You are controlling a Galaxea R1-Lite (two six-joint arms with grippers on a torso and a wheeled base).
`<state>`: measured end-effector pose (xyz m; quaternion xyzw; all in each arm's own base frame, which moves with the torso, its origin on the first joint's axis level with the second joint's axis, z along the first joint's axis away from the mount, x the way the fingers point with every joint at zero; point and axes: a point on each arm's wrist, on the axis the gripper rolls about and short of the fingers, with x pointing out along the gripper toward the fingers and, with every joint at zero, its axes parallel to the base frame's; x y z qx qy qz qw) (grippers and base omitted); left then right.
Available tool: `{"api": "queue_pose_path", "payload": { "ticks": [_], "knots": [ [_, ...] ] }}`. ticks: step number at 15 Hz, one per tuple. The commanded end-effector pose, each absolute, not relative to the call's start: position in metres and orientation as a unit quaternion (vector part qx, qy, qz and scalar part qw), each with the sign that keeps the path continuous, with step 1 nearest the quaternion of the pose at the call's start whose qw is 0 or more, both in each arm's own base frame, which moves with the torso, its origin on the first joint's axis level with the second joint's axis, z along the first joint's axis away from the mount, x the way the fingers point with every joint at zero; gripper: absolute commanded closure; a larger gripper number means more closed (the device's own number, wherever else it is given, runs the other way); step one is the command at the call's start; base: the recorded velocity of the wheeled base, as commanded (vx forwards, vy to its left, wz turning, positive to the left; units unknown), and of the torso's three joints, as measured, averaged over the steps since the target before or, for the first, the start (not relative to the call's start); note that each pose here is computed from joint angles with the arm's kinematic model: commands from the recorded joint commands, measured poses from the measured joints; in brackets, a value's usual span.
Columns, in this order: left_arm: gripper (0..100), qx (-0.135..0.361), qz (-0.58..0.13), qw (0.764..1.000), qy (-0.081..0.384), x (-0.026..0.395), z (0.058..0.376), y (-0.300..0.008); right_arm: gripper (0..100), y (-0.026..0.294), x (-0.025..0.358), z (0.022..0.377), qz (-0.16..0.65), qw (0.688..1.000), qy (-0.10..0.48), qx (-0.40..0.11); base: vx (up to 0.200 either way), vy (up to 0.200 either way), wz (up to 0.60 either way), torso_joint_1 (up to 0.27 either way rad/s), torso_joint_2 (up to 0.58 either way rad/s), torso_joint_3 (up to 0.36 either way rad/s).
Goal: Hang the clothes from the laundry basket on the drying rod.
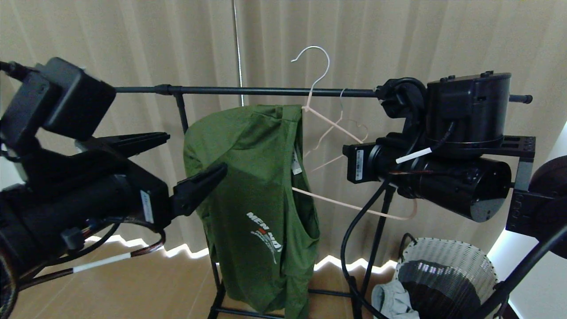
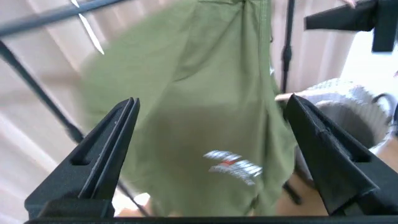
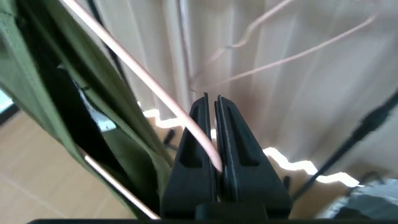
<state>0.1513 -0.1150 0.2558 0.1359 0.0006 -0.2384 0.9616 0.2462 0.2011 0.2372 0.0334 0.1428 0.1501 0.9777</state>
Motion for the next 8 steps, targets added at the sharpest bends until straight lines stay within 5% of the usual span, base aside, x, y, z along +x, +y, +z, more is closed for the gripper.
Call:
{"api": "queue_pose_path", "payload": {
  "ticks": [1,5,8],
  "knots": [
    [0,0.186,-0.224,0.955,-0.052,0.121,0.257,-0.089,100,0.197,0.245,0.238,0.147,0.978,0.142,0.032,0.0,0.0,0.0,0.0,0.0,0.0],
    [0,0.322,-0.218,0.916,-0.1,0.101,0.247,-0.075,100,0.196,0.245,0.233,0.146,0.978,0.146,0.01,0.0,0.0,0.0,0.0,0.0,0.0],
    [0,0.321,-0.231,0.911,-0.114,0.101,0.248,-0.082,100,0.196,0.244,0.23,0.145,0.978,0.15,0.007,0.0,0.0,0.0,0.0,0.0,0.0]
  ]
}}
